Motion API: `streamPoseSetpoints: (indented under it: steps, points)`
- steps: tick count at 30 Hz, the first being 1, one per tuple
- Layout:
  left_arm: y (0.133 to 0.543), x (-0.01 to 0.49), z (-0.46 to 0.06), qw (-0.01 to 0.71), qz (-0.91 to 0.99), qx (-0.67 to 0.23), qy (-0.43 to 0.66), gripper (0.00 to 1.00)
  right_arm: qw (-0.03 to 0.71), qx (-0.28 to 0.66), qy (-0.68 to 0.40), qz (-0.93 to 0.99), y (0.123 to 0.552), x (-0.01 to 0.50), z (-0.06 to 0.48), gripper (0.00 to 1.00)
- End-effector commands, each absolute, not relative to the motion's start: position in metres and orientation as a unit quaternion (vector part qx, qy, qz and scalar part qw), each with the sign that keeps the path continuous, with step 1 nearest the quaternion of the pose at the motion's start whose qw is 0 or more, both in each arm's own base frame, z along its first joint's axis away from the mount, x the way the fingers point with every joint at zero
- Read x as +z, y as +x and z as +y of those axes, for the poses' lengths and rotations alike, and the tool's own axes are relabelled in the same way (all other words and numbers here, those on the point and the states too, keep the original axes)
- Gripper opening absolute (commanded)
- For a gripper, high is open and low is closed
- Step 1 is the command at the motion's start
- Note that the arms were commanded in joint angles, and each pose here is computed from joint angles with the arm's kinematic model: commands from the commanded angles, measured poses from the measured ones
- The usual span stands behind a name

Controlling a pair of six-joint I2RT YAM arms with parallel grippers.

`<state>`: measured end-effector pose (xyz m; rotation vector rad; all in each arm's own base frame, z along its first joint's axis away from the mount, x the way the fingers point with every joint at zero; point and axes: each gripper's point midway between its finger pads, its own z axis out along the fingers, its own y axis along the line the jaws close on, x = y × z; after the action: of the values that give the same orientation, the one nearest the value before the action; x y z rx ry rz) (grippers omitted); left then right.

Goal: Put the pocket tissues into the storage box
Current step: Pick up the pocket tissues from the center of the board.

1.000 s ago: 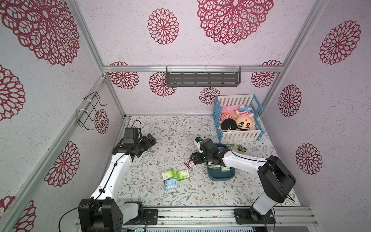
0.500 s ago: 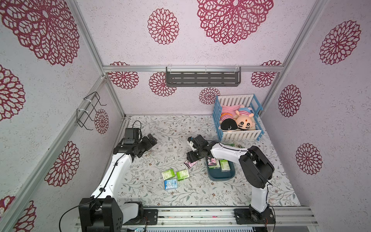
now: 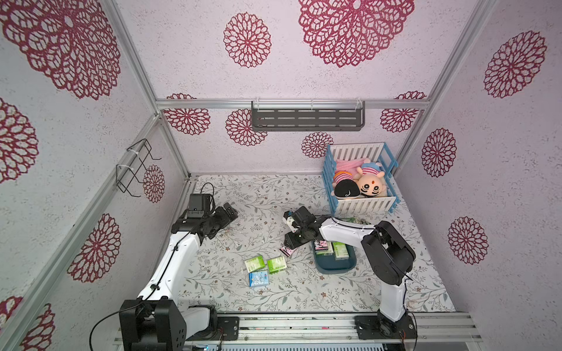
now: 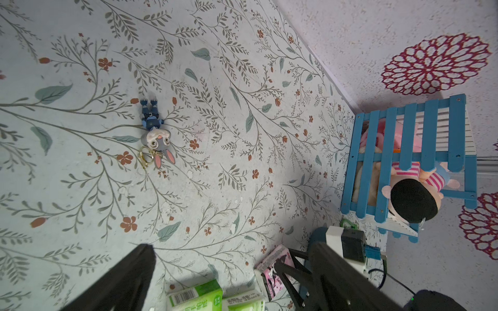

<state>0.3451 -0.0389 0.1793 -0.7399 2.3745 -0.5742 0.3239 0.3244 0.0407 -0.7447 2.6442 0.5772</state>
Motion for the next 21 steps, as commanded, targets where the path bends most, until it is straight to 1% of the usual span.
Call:
streamPoseSetpoints:
  steps: [1, 4, 6, 7, 11, 13, 17, 21]
  points:
    - [0.349, 0.19, -0.036, 0.304, 0.888, -0.209, -0.273, 0.97, 0.158, 0.21, -0.256, 0.93, 0.319, 0.039, 0.322, 0.35]
    - [0.35, 0.191, -0.037, 0.303, 0.887, -0.212, -0.276, 0.97, 0.157, 0.212, -0.253, 0.931, 0.317, 0.038, 0.321, 0.2]
    - [0.35, 0.191, -0.038, 0.305, 0.886, -0.214, -0.277, 0.97, 0.159, 0.21, -0.251, 0.932, 0.318, 0.038, 0.32, 0.08]
    - [0.35, 0.191, -0.038, 0.305, 0.886, -0.214, -0.277, 0.97, 0.16, 0.209, -0.248, 0.932, 0.318, 0.038, 0.32, 0.0]
    - [0.35, 0.193, -0.039, 0.306, 0.887, -0.212, -0.275, 0.97, 0.181, 0.227, -0.237, 0.927, 0.325, 0.052, 0.327, 0.0]
    - [0.349, 0.195, -0.041, 0.307, 0.888, -0.208, -0.271, 0.97, 0.199, 0.244, -0.23, 0.921, 0.331, 0.067, 0.334, 0.0]
    - [0.352, 0.204, -0.054, 0.316, 0.897, -0.19, -0.244, 0.97, 0.257, 0.268, -0.205, 0.906, 0.346, 0.113, 0.338, 0.0]
    - [0.359, 0.21, -0.088, 0.32, 0.909, -0.179, -0.199, 0.97, 0.322, 0.265, -0.149, 0.897, 0.36, 0.165, 0.309, 0.0]
